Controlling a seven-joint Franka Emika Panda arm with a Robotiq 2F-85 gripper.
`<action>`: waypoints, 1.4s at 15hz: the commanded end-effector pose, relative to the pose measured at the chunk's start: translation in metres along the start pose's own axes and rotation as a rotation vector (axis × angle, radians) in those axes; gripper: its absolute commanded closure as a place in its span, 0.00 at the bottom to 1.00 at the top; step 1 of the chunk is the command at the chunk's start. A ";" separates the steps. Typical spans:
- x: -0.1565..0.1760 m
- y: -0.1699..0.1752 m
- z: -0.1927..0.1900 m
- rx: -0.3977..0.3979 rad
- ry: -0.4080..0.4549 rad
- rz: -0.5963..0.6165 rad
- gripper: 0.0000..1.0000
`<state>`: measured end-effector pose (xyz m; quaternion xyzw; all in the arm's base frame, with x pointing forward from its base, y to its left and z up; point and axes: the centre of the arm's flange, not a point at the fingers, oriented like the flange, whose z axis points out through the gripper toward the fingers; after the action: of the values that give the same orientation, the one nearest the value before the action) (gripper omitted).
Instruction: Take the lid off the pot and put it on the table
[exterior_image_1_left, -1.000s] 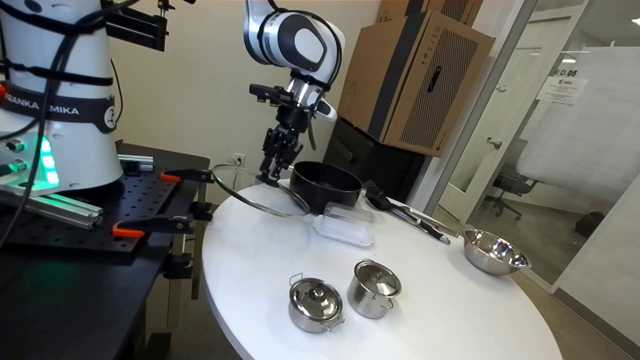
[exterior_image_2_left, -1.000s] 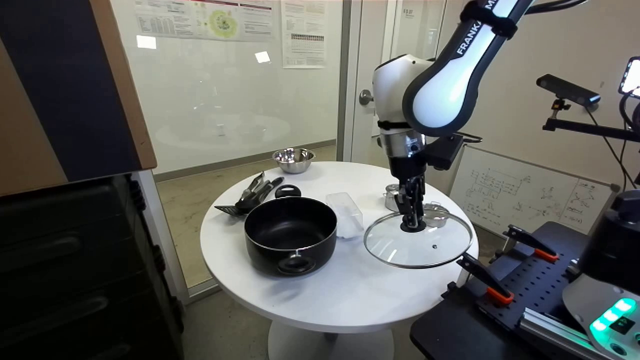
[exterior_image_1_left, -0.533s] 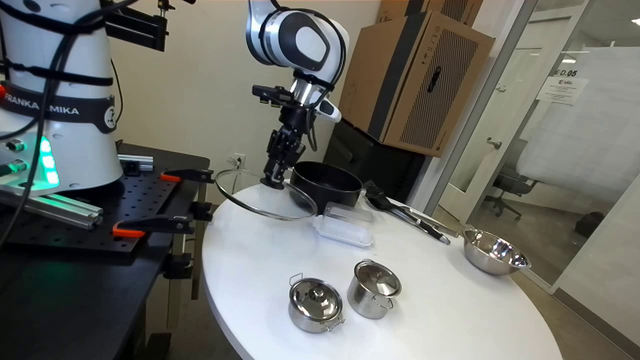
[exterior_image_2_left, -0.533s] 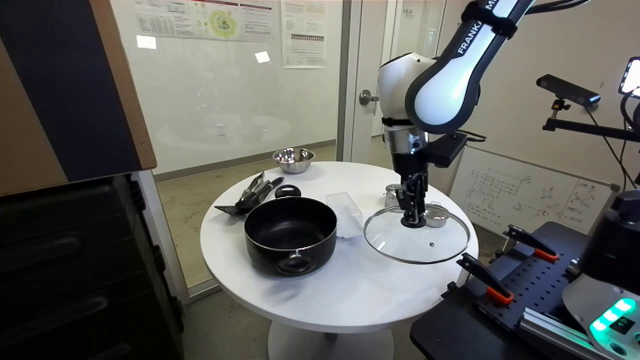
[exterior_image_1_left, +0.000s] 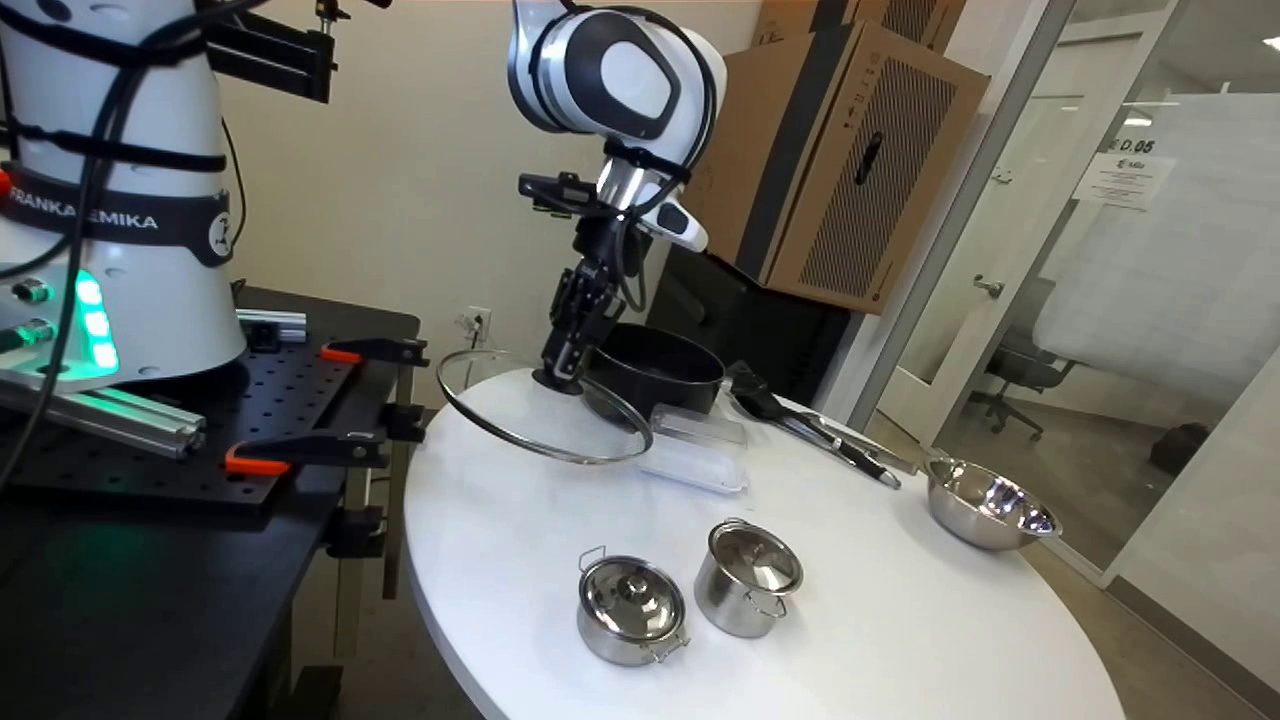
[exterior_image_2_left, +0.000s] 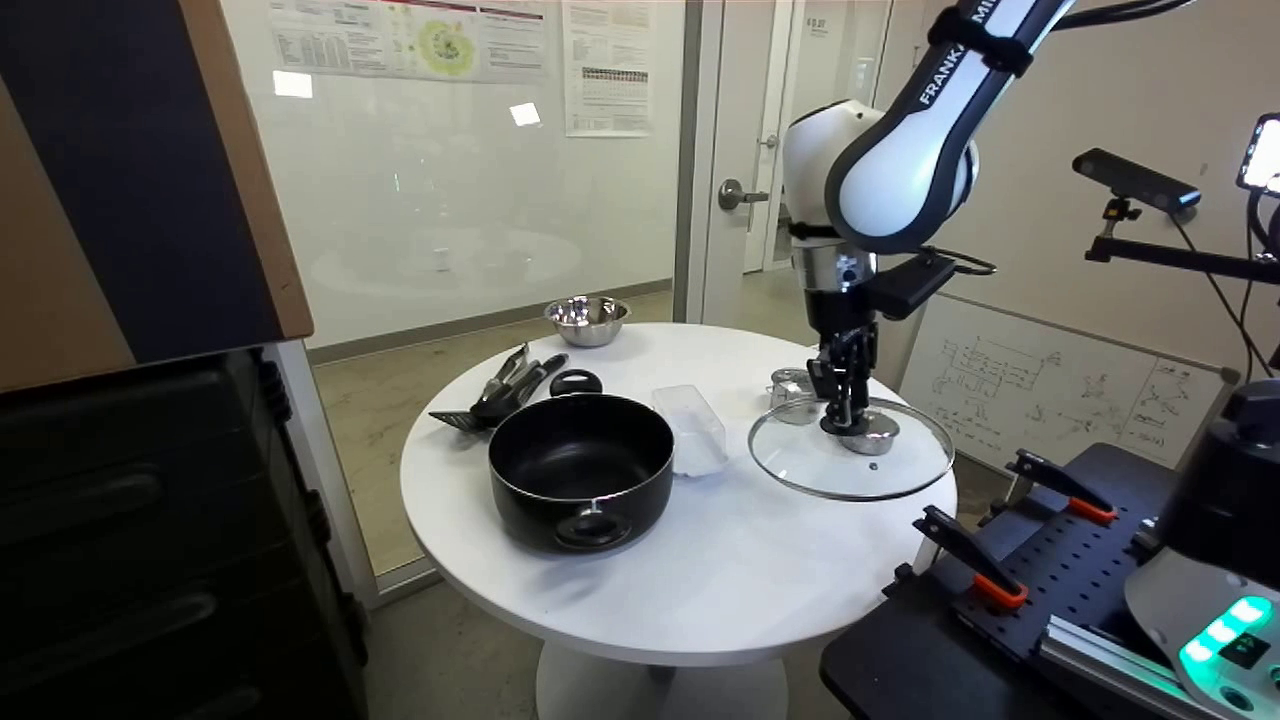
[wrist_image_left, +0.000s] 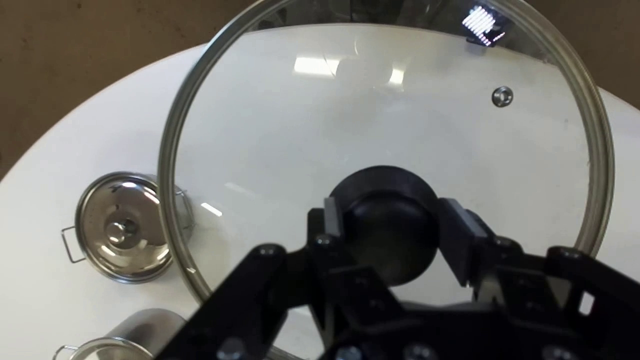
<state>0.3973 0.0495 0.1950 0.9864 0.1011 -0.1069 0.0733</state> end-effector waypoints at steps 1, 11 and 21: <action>0.004 0.012 0.009 -0.025 -0.004 0.032 0.76; 0.043 -0.009 0.047 -0.016 0.077 0.092 0.76; 0.063 -0.025 0.089 -0.061 0.037 0.122 0.76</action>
<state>0.4224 0.0681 0.0984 0.9889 0.0551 -0.0980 0.0971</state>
